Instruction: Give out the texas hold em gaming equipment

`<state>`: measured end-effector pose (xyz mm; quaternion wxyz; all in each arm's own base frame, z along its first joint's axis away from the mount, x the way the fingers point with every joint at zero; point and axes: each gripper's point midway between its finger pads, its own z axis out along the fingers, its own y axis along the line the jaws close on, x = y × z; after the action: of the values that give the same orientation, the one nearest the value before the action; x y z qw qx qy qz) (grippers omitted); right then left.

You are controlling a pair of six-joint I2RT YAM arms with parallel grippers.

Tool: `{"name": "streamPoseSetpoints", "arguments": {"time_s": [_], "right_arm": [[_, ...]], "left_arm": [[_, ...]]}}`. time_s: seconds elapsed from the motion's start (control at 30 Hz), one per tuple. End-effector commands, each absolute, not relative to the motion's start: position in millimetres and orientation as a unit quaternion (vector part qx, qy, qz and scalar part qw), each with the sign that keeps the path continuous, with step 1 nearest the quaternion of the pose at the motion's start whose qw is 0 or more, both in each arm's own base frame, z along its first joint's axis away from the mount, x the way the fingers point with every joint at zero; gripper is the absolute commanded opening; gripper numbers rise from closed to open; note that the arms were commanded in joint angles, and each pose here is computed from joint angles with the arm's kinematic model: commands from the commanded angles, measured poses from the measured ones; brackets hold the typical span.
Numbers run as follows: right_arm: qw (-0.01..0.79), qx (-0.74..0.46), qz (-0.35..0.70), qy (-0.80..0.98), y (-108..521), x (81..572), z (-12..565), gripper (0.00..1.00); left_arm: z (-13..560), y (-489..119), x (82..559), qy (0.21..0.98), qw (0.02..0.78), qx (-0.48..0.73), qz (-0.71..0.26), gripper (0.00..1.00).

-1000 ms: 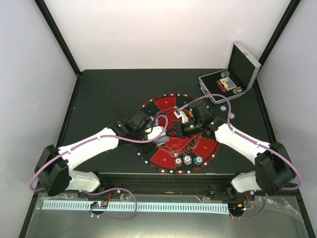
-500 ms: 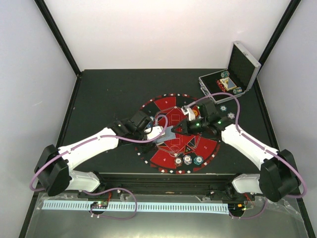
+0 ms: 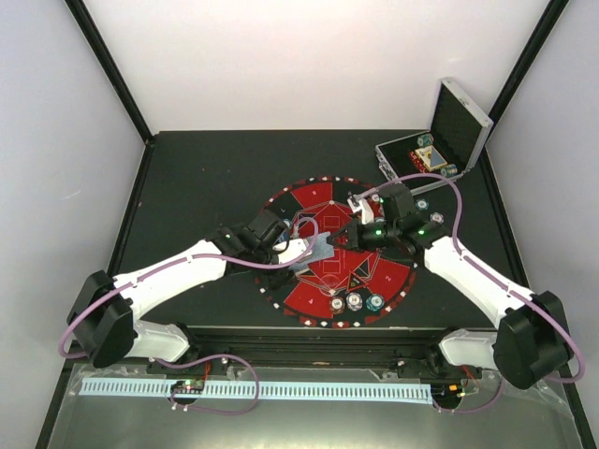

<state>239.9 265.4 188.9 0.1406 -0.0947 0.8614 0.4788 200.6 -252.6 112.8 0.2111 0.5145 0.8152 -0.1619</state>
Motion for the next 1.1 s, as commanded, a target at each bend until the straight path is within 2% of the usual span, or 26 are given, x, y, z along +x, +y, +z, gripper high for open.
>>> {"name": "streamPoseSetpoints", "arguments": {"time_s": [0.0,0.2,0.57,0.83,1.07], "right_arm": [[0.178,-0.081,0.482,0.854,258,250,206,0.01],[0.219,-0.027,0.468,0.856,242,270,203,0.01],[0.288,0.167,0.440,0.834,247,344,159,0.01],[0.280,0.251,0.427,0.822,279,391,120,0.01],[0.288,0.284,0.419,0.813,306,428,109,0.01]], "left_arm": [[115,-254,204,0.813,0.214,0.518,-0.155,0.37],[114,-240,216,0.827,0.223,0.501,-0.119,0.37],[130,-211,246,0.851,0.254,0.445,-0.110,0.37],[130,-207,248,0.857,0.253,0.438,-0.100,0.37],[130,-207,248,0.858,0.253,0.436,-0.102,0.37]]}}
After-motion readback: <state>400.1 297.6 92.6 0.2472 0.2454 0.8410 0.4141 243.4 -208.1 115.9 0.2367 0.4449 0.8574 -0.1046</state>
